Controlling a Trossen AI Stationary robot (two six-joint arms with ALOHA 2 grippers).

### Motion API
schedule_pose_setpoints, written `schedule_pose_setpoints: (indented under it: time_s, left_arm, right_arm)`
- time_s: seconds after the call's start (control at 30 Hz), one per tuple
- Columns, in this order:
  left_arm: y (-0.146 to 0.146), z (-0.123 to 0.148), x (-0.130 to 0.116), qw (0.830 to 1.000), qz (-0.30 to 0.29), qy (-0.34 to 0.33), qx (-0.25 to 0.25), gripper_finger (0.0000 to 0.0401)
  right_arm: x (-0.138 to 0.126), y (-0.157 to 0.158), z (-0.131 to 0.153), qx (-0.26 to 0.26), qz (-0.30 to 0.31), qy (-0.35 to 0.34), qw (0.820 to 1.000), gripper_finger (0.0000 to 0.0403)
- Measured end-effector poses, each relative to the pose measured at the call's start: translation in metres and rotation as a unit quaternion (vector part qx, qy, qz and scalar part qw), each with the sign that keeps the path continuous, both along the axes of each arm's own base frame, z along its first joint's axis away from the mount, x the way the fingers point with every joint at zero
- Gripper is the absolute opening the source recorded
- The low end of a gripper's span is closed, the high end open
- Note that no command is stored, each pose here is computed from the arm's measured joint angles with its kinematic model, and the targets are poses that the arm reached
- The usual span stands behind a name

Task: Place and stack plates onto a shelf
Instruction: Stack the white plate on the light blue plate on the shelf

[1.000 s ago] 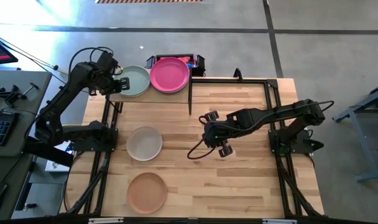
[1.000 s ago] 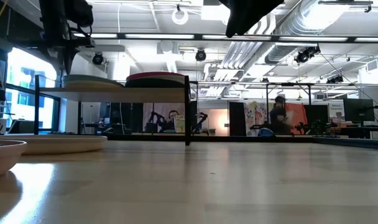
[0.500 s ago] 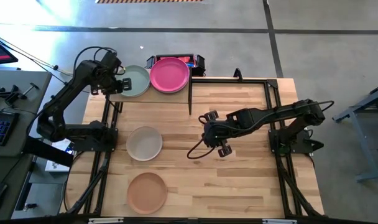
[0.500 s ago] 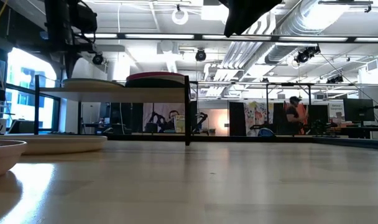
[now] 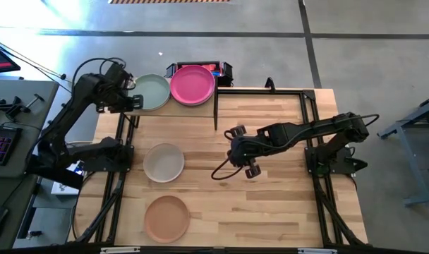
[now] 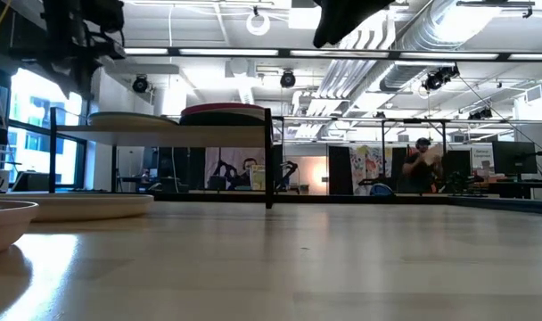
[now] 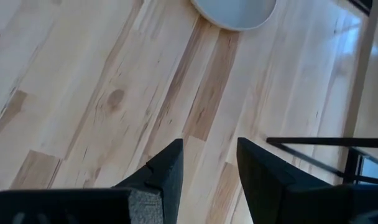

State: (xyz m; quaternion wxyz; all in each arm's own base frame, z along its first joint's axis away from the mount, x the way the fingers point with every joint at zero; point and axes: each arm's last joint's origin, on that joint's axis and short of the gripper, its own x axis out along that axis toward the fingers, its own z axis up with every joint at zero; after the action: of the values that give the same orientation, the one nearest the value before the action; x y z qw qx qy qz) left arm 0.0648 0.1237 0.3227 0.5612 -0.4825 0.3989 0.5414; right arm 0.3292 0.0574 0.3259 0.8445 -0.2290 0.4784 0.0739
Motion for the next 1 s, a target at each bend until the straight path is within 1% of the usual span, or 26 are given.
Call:
schedule_pose_setpoints:
  time_s: [0.1,0.17,0.27,0.4,0.53,0.67,0.77,0.87,1.0]
  left_arm:
    - [-0.013,0.006,-0.004,1.0,-0.001,-0.017,0.014,0.0105]
    - [-0.021,0.01,-0.006,0.999,-0.002,-0.032,0.028,0.0105]
    - [-0.035,0.014,-0.009,0.997,-0.011,-0.072,0.032,0.0105]
    - [-0.054,0.019,-0.009,0.99,-0.042,-0.135,0.018,0.0105]
    - [-0.07,0.023,-0.011,0.983,-0.059,-0.173,0.012,0.0105]
    - [-0.083,0.025,-0.015,0.979,-0.063,-0.196,0.008,0.0105]
    - [-0.089,0.025,-0.017,0.976,-0.069,-0.208,0.004,0.0105]
    - [-0.091,0.018,-0.016,0.975,-0.074,-0.208,-0.008,0.0105]
    - [-0.089,-0.007,-0.008,0.976,-0.088,-0.197,-0.026,0.0105]
  right_arm:
    - [0.003,-0.001,0.001,0.003,0.0,-0.014,1.0,0.0128]
    - [0.007,-0.003,0.004,0.015,0.0,-0.035,0.999,0.0128]
    - [0.018,-0.01,0.007,0.046,-0.003,-0.078,0.996,0.0128]
    - [0.035,-0.019,0.004,0.101,-0.033,-0.12,0.987,0.0128]
    - [0.051,-0.028,-0.011,0.117,-0.06,-0.122,0.984,0.0128]
    - [0.062,-0.031,-0.027,0.116,-0.07,-0.107,0.985,0.0128]
    - [0.069,-0.03,-0.039,0.13,-0.088,-0.097,0.983,0.0128]
    - [0.077,-0.029,-0.048,0.153,-0.11,-0.098,0.977,0.0128]
    - [0.086,-0.027,-0.057,0.193,-0.125,-0.108,0.967,0.0128]
